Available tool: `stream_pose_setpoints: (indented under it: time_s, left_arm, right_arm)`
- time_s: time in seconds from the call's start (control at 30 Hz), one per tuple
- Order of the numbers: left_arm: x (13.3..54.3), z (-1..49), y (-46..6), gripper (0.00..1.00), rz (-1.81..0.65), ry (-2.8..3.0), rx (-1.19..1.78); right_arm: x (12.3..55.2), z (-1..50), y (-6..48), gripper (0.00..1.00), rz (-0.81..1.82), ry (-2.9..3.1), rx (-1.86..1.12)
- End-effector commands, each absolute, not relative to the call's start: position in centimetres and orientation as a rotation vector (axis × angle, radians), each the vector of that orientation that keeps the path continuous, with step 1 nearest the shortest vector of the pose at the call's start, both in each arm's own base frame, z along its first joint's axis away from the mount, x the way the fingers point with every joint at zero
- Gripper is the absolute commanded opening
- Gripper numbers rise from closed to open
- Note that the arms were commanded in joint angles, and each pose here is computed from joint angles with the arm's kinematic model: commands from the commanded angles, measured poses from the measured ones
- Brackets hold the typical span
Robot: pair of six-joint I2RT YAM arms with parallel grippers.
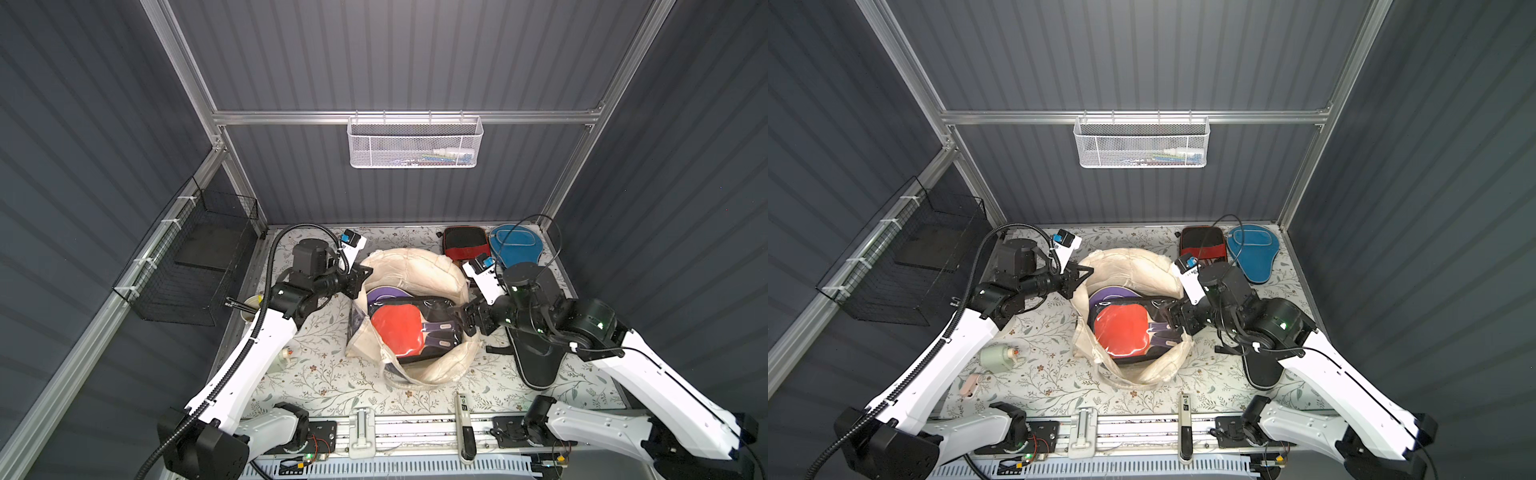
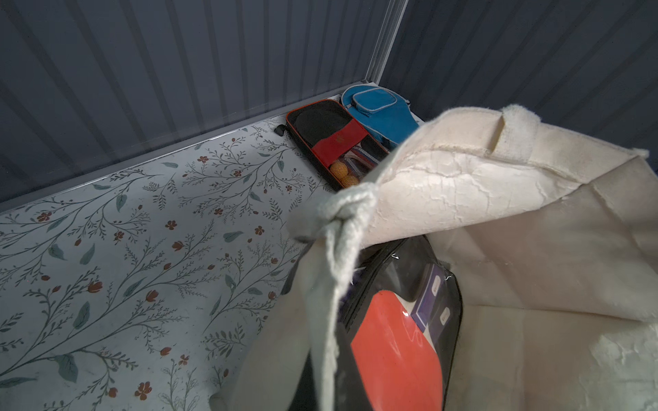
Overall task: Remove the ping pong set from the canvas bag
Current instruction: Adjust the canvas bag at the center of the board, then pick up the ping pong set from the canvas bag.
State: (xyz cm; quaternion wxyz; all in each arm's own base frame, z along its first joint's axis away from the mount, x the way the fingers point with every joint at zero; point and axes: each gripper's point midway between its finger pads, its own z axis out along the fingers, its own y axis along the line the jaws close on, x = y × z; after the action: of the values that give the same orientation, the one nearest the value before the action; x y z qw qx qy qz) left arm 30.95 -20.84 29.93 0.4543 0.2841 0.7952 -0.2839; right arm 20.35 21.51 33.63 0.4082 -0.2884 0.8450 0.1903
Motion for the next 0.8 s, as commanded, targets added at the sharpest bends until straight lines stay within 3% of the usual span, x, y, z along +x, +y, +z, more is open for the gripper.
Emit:
stream_pose_setpoints:
  time_s: [0.0,0.37,0.77]
  left_arm:
    - [30.2,37.6,-21.7,0.00,-0.760,1.658,0.724]
    - [30.2,37.1,-22.6,0.00,-0.826,1.656,0.740]
    - [31.2,34.7,-22.8,0.00,-0.800,1.693,0.755]
  right_arm:
    - [20.1,34.3,22.8,0.99,0.372,2.048,-0.946]
    - [17.0,28.1,33.5,0.99,0.562,1.963,-1.499]
    - [22.5,20.4,35.4,0.99,0.524,1.987,-1.630]
